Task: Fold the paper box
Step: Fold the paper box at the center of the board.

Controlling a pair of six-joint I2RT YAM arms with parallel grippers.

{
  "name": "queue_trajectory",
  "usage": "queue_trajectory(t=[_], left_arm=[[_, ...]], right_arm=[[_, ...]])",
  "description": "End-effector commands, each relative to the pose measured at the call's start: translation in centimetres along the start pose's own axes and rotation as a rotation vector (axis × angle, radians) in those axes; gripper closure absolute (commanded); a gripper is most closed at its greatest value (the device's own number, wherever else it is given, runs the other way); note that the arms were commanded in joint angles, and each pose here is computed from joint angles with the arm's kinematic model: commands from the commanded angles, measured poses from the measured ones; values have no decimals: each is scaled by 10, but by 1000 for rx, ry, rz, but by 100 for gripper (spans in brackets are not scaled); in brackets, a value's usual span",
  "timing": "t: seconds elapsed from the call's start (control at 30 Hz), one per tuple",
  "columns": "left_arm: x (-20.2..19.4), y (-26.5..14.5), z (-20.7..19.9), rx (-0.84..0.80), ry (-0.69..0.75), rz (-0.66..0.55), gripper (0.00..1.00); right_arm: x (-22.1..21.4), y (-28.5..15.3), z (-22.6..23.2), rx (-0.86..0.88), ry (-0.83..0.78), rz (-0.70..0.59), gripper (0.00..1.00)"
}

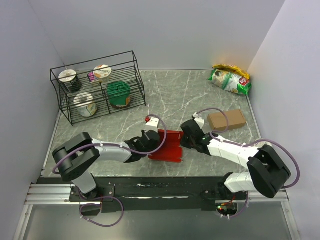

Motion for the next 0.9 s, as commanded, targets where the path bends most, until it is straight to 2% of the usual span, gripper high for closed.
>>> queue_trajectory(t=[0.0,0.4,0.7,0.87], left_arm=[[7,2,-22,-45,9,-16,99],[6,3,-31,-70,6,5,99],[6,1,-35,-99,-9,10,99],[4,1,-36,-97,-10,16,99]], right_arm=[[20,-2,19,26,9,-63,91],[14,5,38,46,-2,-45,91],[17,4,43,79,8,-89,78],[18,5,43,70,5,-89,76]])
Point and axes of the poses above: each gripper's point midway between its finger pads, its own y axis out along the fingers, its own z axis along the line the jaws close on, x = y × z, the point moved 5 cm from there along -y, back along the fingers, and after that the axes turned 12 degrees about -y, right-handed, at the moved point
